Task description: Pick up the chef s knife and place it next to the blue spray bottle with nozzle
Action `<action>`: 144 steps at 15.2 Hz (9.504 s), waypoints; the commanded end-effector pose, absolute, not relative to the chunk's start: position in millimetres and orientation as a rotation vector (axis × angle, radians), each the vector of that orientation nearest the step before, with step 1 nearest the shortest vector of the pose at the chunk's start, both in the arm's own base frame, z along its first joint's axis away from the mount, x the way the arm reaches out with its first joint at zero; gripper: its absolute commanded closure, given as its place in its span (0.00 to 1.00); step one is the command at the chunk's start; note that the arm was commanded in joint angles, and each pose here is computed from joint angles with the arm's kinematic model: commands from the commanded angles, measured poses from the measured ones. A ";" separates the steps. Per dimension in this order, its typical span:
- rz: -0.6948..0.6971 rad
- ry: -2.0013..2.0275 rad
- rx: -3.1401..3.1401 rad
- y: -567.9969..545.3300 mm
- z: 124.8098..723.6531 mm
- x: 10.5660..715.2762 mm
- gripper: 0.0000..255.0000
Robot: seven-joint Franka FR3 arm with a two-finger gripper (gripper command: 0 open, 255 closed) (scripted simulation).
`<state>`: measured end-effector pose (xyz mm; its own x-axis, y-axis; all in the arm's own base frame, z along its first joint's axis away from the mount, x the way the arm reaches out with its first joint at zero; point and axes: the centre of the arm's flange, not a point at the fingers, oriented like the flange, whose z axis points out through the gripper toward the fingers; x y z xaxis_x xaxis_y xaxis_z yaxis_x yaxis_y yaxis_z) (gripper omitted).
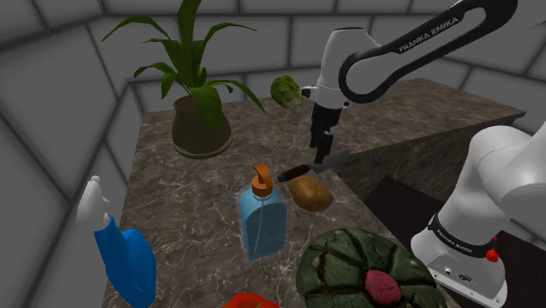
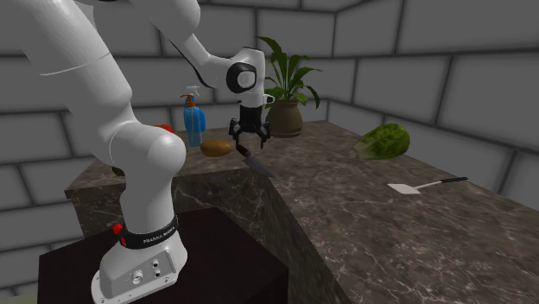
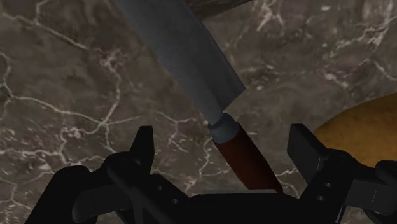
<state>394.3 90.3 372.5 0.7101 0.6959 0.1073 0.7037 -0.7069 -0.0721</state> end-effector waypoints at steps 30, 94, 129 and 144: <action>-0.112 -1.184 -2.790 97.3 361.6 397.2 1.00; -0.112 -1.184 -2.790 223.6 646.5 435.6 1.00; -0.112 -1.184 -2.790 383.9 530.3 484.3 1.00; -0.112 -1.184 -2.790 383.9 451.1 484.3 1.00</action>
